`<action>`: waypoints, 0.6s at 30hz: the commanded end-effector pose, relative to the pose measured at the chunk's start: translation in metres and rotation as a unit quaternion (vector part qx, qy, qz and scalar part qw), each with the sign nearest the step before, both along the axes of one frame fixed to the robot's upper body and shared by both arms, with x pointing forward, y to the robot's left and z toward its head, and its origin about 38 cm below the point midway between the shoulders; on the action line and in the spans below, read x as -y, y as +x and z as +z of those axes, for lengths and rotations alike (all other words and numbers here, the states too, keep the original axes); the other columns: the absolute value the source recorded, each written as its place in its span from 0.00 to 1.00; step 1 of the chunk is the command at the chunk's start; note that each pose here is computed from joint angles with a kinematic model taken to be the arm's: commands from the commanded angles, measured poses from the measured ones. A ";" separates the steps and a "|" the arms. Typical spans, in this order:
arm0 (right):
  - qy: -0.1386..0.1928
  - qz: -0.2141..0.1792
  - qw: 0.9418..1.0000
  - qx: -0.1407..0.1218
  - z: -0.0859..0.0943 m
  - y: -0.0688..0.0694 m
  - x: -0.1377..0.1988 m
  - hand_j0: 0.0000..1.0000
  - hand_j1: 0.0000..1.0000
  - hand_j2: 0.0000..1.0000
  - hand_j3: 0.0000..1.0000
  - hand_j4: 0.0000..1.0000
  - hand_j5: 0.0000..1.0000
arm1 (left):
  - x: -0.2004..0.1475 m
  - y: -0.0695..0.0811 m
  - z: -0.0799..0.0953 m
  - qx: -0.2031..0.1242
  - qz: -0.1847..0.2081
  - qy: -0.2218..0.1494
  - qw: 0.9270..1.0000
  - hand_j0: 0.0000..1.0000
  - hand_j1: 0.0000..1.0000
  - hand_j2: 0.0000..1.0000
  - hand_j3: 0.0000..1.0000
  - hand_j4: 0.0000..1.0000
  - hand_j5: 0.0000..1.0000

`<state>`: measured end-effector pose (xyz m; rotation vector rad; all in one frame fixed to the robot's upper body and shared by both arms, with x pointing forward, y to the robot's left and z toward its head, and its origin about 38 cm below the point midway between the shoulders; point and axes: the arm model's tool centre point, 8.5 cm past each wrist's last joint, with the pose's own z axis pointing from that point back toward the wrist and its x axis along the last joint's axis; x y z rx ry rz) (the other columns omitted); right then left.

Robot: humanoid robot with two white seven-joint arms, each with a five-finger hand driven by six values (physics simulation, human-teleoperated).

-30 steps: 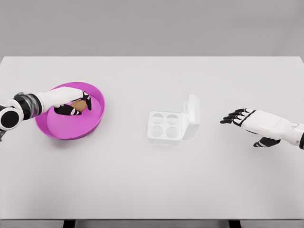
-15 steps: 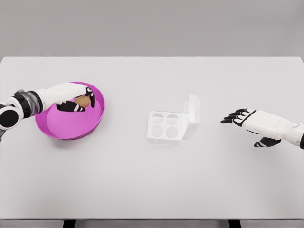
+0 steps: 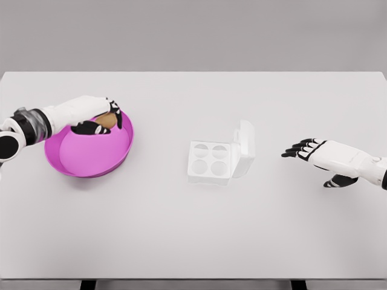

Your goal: Pack egg into the box and close the box lid

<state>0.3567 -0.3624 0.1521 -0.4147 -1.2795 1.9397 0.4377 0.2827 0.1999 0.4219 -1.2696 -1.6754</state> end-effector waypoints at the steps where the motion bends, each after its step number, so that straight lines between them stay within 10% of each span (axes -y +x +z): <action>1: 0.003 -0.002 1.000 -0.001 0.000 0.000 0.000 1.00 1.00 1.00 1.00 1.00 1.00 | 0.004 -0.002 0.005 0.007 -0.007 -0.005 1.000 0.40 0.40 0.40 0.40 0.40 0.40; 18: 0.003 -0.002 1.000 -0.001 0.000 0.000 0.000 1.00 1.00 1.00 1.00 1.00 1.00 | 0.035 -0.009 0.013 0.021 -0.045 -0.029 0.998 0.40 0.40 0.40 0.40 0.40 0.40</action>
